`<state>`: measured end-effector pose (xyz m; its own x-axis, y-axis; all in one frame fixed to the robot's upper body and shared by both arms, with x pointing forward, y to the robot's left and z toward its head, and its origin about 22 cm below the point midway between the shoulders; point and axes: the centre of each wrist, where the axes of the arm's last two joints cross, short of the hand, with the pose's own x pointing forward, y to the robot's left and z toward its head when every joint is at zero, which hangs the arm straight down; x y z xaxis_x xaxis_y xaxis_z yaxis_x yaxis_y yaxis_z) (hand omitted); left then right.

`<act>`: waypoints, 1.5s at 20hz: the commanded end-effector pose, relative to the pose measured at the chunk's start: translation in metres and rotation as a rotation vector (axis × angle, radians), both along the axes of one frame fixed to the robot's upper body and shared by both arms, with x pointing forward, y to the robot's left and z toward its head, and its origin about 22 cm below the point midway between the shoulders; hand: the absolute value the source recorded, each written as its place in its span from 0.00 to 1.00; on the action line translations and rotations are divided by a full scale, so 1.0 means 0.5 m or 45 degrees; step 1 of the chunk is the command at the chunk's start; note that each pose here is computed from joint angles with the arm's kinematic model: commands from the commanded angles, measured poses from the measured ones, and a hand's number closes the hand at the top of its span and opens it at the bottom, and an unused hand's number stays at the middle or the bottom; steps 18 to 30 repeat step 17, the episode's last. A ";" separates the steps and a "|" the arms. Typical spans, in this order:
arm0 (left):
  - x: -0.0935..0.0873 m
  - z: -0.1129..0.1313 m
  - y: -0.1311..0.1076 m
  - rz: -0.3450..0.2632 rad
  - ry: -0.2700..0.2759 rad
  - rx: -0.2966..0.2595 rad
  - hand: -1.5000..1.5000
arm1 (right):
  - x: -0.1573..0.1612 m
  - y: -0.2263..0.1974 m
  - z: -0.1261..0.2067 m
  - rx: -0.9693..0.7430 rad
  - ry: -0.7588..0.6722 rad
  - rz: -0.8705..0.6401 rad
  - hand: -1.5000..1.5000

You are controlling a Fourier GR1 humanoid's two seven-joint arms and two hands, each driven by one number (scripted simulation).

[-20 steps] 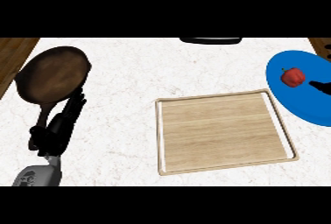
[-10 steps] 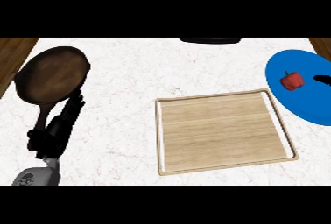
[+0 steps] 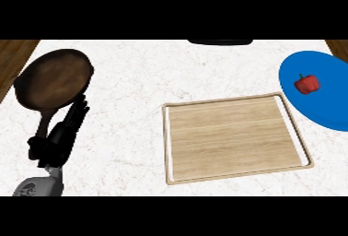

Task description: Pick the bell pepper from the tray and place it in the plate

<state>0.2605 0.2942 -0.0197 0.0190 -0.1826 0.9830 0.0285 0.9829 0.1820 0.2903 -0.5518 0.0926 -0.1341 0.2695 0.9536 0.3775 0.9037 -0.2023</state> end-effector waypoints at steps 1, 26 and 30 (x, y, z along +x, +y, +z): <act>-0.002 -0.010 -0.001 0.009 -0.009 -0.014 0.50 | -0.068 -0.055 0.014 0.007 -0.041 0.016 0.00; 0.005 -0.003 -0.014 -0.025 -0.008 -0.020 0.50 | -0.156 -0.086 -0.035 -0.117 -0.029 0.047 0.00; 0.005 -0.003 -0.014 -0.025 -0.008 -0.020 0.50 | -0.156 -0.086 -0.035 -0.117 -0.029 0.047 0.00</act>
